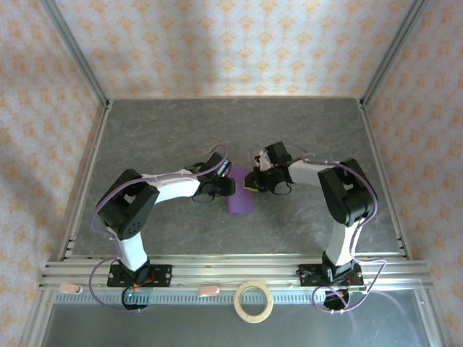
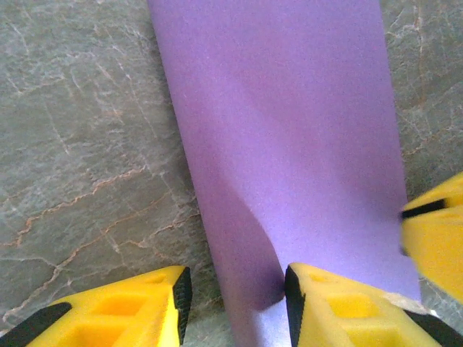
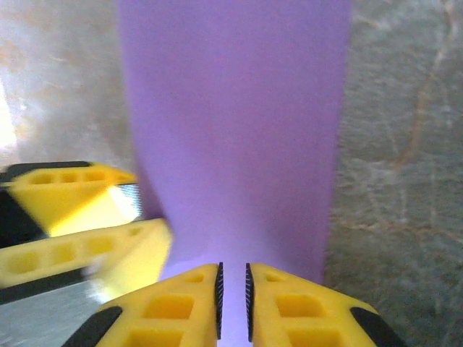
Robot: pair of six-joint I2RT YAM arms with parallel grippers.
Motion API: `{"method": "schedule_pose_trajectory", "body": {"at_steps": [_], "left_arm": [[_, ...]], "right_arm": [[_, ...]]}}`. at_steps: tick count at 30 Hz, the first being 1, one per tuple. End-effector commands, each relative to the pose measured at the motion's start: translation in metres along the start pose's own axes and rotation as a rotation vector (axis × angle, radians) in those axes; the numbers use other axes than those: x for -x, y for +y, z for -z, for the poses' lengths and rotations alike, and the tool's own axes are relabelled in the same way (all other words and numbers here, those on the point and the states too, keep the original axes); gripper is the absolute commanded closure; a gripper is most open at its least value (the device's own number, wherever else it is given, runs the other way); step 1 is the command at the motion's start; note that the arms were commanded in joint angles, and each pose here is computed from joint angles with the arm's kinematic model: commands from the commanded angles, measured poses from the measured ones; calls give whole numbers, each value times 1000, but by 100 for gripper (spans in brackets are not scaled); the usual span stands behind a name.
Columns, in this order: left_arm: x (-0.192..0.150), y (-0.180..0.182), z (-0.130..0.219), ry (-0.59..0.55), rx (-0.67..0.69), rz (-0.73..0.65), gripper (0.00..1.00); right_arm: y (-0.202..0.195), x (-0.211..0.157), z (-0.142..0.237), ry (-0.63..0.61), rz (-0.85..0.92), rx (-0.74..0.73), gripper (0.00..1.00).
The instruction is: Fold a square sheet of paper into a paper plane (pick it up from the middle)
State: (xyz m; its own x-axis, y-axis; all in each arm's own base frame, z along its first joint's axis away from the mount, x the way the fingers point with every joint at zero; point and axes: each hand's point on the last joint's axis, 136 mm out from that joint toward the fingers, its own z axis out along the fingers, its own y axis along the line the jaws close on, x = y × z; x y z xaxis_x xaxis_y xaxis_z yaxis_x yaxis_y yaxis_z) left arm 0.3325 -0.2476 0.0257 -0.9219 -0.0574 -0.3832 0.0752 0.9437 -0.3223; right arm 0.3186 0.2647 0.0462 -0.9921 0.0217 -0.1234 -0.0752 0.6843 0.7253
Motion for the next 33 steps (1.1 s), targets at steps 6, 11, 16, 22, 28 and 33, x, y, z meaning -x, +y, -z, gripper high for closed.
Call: {"method": "schedule_pose_trajectory", "body": {"at_steps": [6,11,16,22,28,33], "left_arm": [[2,8,-3,5,56,-36,58],[3,7,-4,6,53,-59,57],[4,6,-5,12,45,-84,55],[5,7,-6,15,53,-112,53],[2,11,-10,37,76,-157,52],[4,11,-9,39,75,-180,52]], "right_arm": [[-22,33,62,-243,-114,-49,81],[-37,25,67,-259,-148,-62,81],[-42,20,65,-254,-160,-63,81],[-43,18,63,-249,-166,-54,81],[-45,16,61,-243,-168,-54,81],[-44,16,60,-238,-168,-47,81]]}}
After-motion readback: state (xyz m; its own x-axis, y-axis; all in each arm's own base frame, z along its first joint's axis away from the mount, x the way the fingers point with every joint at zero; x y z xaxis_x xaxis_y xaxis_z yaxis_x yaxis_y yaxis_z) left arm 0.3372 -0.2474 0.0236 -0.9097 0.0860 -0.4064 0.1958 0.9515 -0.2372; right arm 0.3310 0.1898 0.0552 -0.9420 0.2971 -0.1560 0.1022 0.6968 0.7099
